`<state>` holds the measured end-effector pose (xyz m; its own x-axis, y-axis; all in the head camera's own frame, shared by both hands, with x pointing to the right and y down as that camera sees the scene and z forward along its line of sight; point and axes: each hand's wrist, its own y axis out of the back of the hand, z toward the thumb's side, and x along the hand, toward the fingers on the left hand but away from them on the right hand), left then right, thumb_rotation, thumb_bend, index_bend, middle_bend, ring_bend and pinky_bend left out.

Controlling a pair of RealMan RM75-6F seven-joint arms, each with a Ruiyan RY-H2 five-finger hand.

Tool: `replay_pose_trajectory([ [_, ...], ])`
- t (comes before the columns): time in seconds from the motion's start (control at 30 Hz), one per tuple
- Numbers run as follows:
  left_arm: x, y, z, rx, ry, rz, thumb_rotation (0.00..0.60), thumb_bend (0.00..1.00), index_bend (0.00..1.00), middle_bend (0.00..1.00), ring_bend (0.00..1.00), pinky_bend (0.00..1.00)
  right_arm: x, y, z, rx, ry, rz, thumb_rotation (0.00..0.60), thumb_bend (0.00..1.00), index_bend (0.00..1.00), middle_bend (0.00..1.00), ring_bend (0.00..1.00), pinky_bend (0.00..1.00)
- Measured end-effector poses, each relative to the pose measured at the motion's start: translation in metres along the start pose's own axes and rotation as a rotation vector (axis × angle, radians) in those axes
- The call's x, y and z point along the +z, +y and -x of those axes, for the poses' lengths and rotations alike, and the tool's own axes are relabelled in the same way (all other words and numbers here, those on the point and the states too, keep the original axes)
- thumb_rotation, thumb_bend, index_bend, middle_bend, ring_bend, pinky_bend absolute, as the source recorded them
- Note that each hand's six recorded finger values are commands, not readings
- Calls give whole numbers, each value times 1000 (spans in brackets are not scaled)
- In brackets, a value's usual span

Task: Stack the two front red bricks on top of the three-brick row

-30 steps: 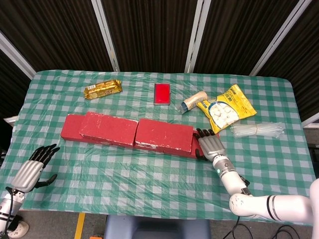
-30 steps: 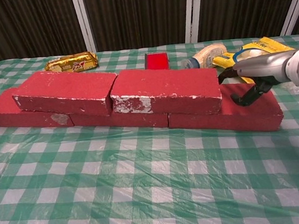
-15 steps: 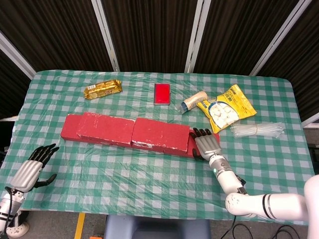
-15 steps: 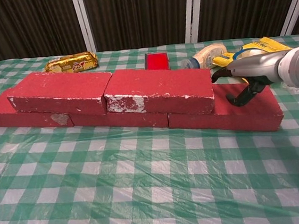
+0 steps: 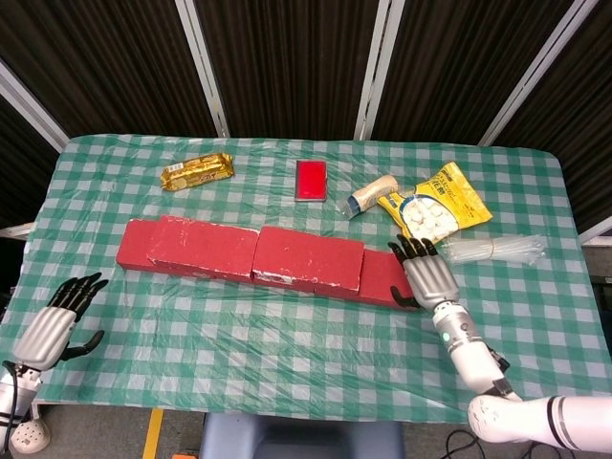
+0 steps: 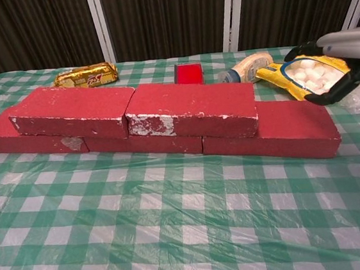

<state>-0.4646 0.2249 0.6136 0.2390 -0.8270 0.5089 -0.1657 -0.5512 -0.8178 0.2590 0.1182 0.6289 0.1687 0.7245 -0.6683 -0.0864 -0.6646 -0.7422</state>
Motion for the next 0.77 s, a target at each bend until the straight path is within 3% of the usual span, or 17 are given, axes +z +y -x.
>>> replay_pose_trajectory([
  [0.17,1,10,7,50,20,-28,600,408,0,0,0,0,-27,4,-49,-187,2,-8,512,350,0,0,0,0],
  [0.33,2,13,14,65,57,-81,600,411,0,0,0,0,-68,-17,-106,-316,-51,-5,518,349,0,0,0,0],
  [0.53,6,13,20,74,100,-148,600,413,0,0,0,0,-110,-55,-142,-314,-100,-27,526,349,0,0,0,0],
  [0.77,11,13,24,90,112,-177,600,413,0,0,0,0,-116,-54,-154,-319,-94,20,526,348,0,0,0,0],
])
